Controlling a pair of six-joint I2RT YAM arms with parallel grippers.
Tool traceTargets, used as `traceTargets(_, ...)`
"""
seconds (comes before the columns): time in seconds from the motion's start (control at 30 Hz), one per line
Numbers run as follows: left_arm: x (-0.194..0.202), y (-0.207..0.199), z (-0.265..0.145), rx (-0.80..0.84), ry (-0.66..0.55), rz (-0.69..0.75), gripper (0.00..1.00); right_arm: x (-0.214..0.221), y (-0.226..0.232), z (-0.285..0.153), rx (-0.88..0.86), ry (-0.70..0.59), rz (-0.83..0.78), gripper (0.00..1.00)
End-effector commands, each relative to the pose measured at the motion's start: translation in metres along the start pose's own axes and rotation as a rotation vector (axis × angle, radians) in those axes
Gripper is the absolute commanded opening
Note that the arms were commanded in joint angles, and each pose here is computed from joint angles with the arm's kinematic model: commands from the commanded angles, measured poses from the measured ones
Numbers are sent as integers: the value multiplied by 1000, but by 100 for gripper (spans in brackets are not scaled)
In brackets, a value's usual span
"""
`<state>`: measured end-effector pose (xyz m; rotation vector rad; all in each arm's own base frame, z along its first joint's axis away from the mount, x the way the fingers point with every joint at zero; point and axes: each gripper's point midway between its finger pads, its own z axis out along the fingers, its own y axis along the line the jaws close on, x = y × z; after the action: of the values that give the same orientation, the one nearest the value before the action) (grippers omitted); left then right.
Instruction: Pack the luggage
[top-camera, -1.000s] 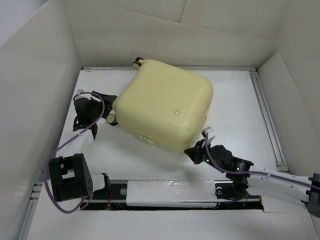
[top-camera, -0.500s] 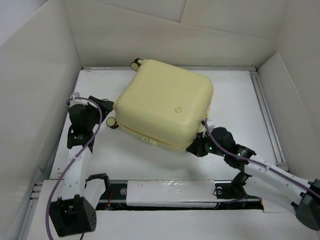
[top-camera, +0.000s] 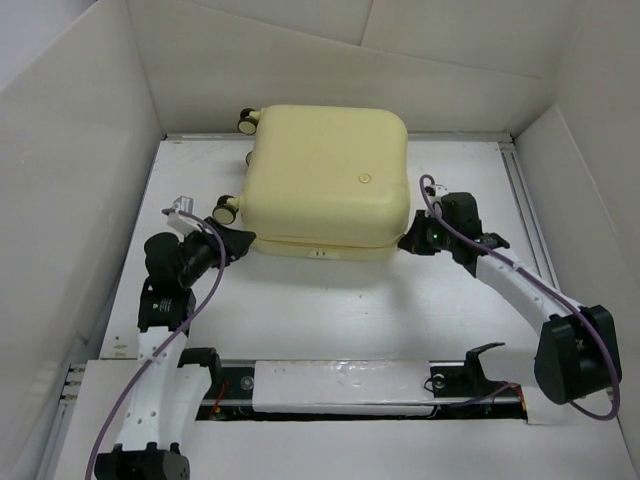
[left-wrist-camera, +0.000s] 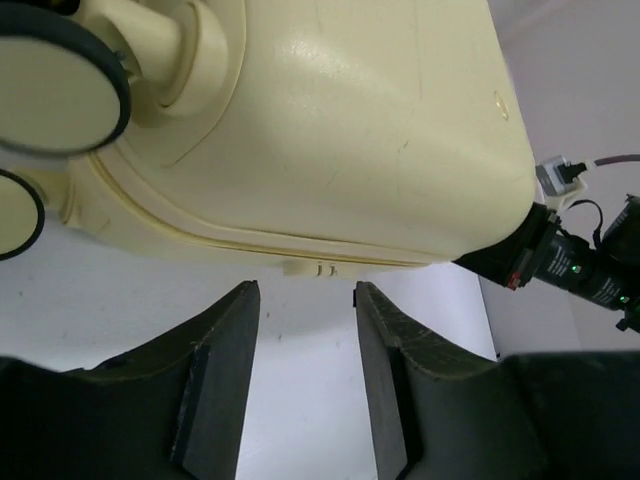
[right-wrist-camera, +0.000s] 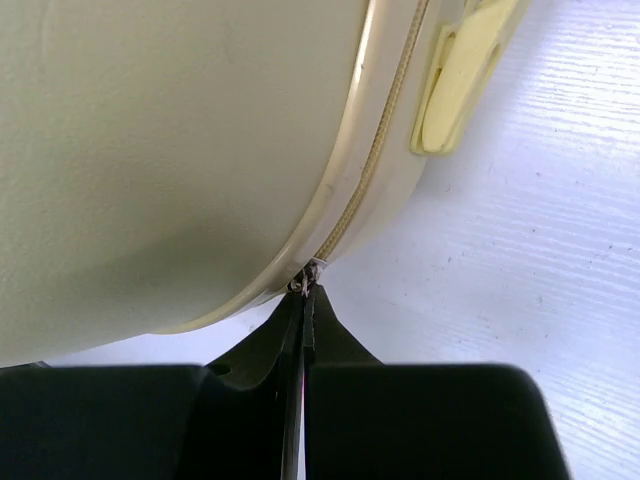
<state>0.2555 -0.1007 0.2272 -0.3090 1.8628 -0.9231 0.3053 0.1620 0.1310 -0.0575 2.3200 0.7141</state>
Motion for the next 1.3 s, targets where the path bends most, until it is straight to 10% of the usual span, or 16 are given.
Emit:
traceTargets(0.0,-35,-49,-4,163,-68,96,39,-76,54,-18,-195,-270,-170,0)
traceTargets(0.13,-100,-70,27,92,-176,69,44,-53,36,-4,-151,-257,-132,0)
traceTargets(0.3,-61,-182,60,63,-157,167,32,-41,38,-4,-146,-253,-121,0)
traceTargets(0.67,152,-109,65,94,135,152,18,-25,48,-7,-116,-273,-151,0)
traceTargets(1.27,180,-116,152,8,152,184,18,8,68,-34,-173,-287,-146,0)
